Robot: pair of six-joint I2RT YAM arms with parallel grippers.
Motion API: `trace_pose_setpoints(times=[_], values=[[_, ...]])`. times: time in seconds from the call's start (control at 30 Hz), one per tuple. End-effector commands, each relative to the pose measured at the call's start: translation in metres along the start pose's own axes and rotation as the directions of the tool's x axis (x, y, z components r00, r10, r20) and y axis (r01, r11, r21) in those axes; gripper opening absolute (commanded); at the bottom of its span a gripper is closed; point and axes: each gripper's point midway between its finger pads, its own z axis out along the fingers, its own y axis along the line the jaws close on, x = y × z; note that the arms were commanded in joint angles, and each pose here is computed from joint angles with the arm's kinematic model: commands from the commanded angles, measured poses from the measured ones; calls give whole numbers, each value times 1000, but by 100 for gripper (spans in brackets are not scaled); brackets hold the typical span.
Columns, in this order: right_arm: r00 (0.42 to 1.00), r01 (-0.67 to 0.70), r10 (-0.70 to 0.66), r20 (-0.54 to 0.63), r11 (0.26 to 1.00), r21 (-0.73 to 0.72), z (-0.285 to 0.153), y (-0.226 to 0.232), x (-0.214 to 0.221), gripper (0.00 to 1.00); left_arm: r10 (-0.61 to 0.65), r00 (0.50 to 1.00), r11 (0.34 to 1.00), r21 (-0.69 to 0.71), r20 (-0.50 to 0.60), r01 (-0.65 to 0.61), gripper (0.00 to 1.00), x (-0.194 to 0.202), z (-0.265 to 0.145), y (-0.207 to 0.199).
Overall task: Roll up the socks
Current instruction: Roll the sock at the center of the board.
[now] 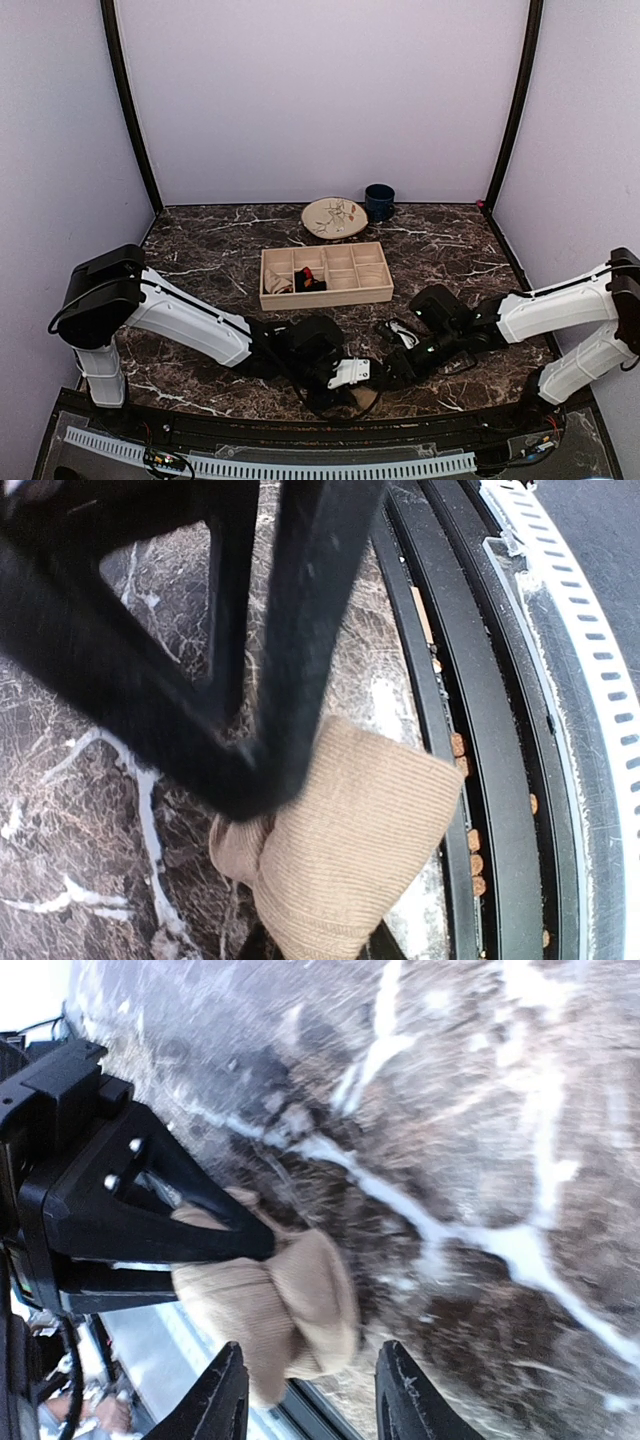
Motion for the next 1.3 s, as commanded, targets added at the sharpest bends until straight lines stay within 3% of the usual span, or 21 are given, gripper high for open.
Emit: trace_pose_setpoints(times=[0.0,0.2,0.43,0.7,0.87,1.27], values=[[995,13,-24,100,993,114,-13,-19,-9,43,-87,994,992,84,-72,93,8,25,-8,-9],[970,72,-119,212,973,220,-28,-26,-21,43,-178,979,968,159,-101,193,7,29,-14,0],[889,235,-360,284,889,392,-37,-2,-35,44,-228,967,951,187,-110,245,7,29,-18,11],[763,410,-608,220,718,563,-35,32,-34,44,-258,956,924,254,-139,286,7,30,-16,15],[731,472,-665,154,656,589,-29,38,-26,44,-274,953,912,278,-132,301,7,25,-17,18],[682,577,-728,69,593,561,-5,46,-13,45,-282,951,899,312,-123,307,7,20,-17,17]])
